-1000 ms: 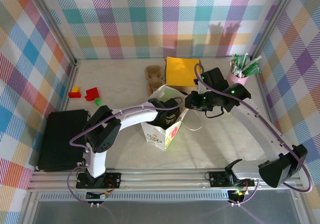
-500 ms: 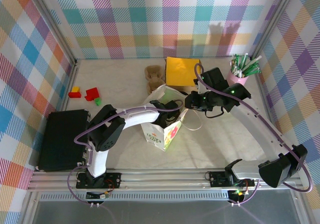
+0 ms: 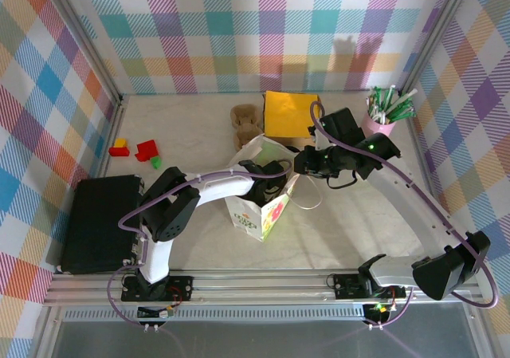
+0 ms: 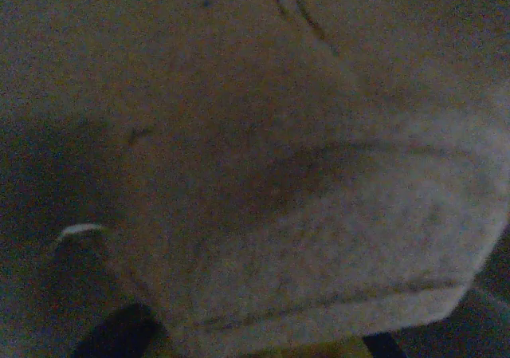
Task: Pack the takeout coffee
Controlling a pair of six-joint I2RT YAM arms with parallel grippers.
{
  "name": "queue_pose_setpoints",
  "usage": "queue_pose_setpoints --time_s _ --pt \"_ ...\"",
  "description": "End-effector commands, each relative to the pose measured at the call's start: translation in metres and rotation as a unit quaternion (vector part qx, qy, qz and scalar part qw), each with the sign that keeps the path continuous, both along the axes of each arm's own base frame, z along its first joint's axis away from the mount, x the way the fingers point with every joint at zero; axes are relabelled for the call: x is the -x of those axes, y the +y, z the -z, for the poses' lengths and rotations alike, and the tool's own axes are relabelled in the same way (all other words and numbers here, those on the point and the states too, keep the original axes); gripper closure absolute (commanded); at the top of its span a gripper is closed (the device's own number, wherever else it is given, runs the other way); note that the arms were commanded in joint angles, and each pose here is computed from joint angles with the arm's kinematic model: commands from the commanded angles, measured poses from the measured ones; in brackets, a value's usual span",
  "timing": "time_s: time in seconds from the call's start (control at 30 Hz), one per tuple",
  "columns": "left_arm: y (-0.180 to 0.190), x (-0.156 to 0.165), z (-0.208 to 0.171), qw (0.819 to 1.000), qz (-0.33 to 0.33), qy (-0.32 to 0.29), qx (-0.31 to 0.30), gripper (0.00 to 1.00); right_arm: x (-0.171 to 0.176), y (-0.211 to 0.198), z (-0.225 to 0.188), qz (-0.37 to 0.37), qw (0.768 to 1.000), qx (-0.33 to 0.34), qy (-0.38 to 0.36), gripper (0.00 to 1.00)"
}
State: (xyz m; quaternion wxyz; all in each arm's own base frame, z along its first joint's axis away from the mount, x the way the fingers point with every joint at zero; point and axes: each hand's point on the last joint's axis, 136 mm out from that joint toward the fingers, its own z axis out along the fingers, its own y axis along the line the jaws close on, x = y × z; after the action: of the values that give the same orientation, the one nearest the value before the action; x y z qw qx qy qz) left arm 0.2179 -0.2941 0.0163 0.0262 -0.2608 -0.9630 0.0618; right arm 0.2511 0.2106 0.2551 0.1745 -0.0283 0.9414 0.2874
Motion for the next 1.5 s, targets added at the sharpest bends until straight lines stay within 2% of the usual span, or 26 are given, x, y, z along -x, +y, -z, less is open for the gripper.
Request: queue_pose_setpoints --time_s 0.0,0.13,0.43,0.83,1.17,1.47 --pt "0.013 0.004 0.049 0.999 -0.011 0.020 -0.036 0.99 0.004 0.002 -0.011 -0.006 1.000 -0.022 -0.011 0.79" --pt "0.008 -0.002 0.035 1.000 -0.016 0.005 -0.023 0.99 0.005 0.000 -0.006 -0.005 1.000 -0.017 -0.006 0.79" --pt "-0.016 -0.014 -0.049 0.997 -0.020 -0.056 0.050 0.98 0.003 -0.001 0.007 0.002 1.000 -0.004 0.005 0.80" --pt "-0.028 -0.018 -0.108 0.989 -0.024 -0.113 0.095 0.98 -0.002 0.001 0.001 0.003 1.000 -0.006 0.003 0.79" --pt "-0.029 -0.050 -0.090 0.984 -0.030 -0.164 0.058 0.99 0.000 0.004 0.011 -0.006 1.000 -0.005 0.019 0.80" --pt "-0.029 -0.056 -0.043 0.990 -0.029 -0.134 0.037 0.99 0.000 0.004 0.005 -0.008 1.000 -0.006 0.011 0.80"
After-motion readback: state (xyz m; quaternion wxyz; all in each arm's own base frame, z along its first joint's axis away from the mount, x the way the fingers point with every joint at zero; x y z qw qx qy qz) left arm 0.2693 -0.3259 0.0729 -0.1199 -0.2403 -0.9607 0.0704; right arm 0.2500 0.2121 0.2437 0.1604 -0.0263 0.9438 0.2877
